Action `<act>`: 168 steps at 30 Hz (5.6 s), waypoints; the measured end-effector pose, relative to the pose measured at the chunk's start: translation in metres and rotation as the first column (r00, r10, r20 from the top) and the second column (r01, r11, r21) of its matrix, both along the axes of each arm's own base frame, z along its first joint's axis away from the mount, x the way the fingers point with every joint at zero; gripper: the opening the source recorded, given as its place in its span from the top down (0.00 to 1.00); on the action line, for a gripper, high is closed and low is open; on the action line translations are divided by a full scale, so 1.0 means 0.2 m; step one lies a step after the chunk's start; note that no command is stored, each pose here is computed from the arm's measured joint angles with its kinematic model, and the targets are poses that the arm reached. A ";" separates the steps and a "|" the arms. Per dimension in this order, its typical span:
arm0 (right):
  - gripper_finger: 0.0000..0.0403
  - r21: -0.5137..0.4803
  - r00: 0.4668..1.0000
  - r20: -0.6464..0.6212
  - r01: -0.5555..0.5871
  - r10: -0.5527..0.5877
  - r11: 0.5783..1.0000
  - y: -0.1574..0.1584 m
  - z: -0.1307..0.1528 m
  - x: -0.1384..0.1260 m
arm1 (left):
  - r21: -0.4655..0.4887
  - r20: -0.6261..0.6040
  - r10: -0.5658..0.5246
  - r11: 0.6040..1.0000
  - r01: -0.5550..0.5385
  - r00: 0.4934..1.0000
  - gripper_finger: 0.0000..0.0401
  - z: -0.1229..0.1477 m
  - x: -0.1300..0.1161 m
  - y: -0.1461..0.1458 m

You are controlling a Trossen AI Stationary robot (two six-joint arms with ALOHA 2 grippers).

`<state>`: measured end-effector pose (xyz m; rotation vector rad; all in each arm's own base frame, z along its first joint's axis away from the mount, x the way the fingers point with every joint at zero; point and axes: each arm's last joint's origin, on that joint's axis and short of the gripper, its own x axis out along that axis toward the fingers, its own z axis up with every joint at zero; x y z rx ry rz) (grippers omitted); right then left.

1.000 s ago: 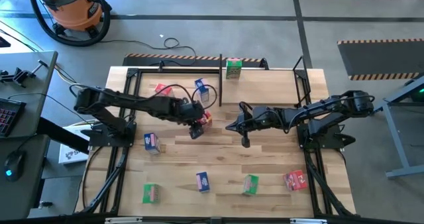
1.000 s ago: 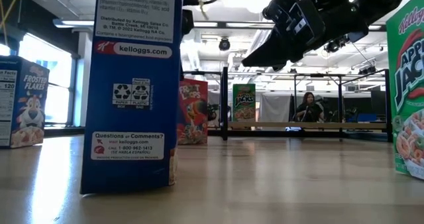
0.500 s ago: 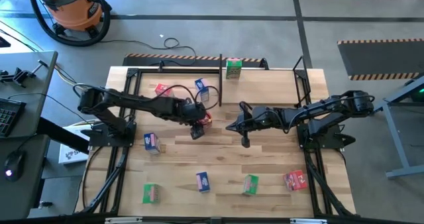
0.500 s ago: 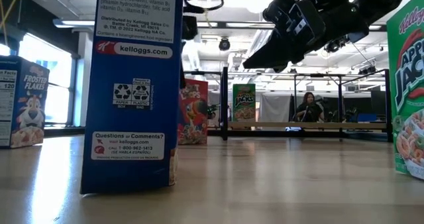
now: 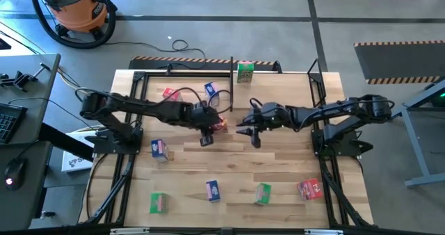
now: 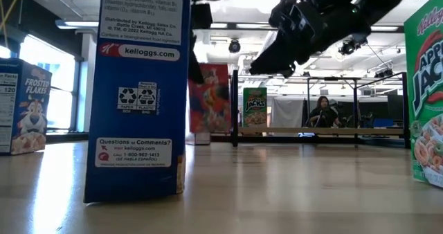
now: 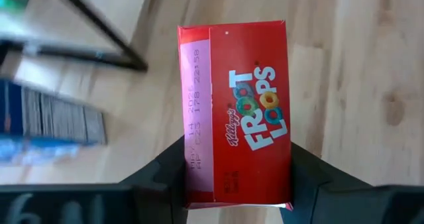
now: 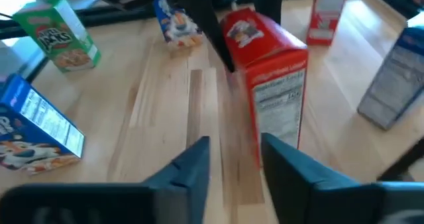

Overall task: Stack cereal on shelf
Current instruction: Put the center red cereal box on the shelf

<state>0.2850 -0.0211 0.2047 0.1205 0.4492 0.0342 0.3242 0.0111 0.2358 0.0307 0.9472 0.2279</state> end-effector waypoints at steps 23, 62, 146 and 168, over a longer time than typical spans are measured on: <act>0.34 0.009 0.986 0.164 -0.045 0.043 0.999 0.01 0.26 0.11 | -0.017 0.229 -0.208 0.976 0.218 0.951 0.63 0.20 -0.03 0.00; 0.58 0.029 0.970 0.238 -0.048 0.039 0.998 0.00 0.34 0.07 | -0.047 0.603 -0.105 0.985 0.166 0.791 0.53 0.26 -0.28 -0.01; 0.66 -0.078 0.747 -0.495 0.471 -0.444 0.879 -0.63 0.44 -0.64 | -0.258 0.755 0.195 0.966 0.010 0.625 0.55 -0.18 -0.65 0.03; 0.98 -0.141 0.629 -0.430 0.662 -0.648 0.736 -0.74 -0.10 -0.47 | -0.259 0.803 0.255 0.963 -0.070 0.539 1.00 -0.14 -0.67 0.14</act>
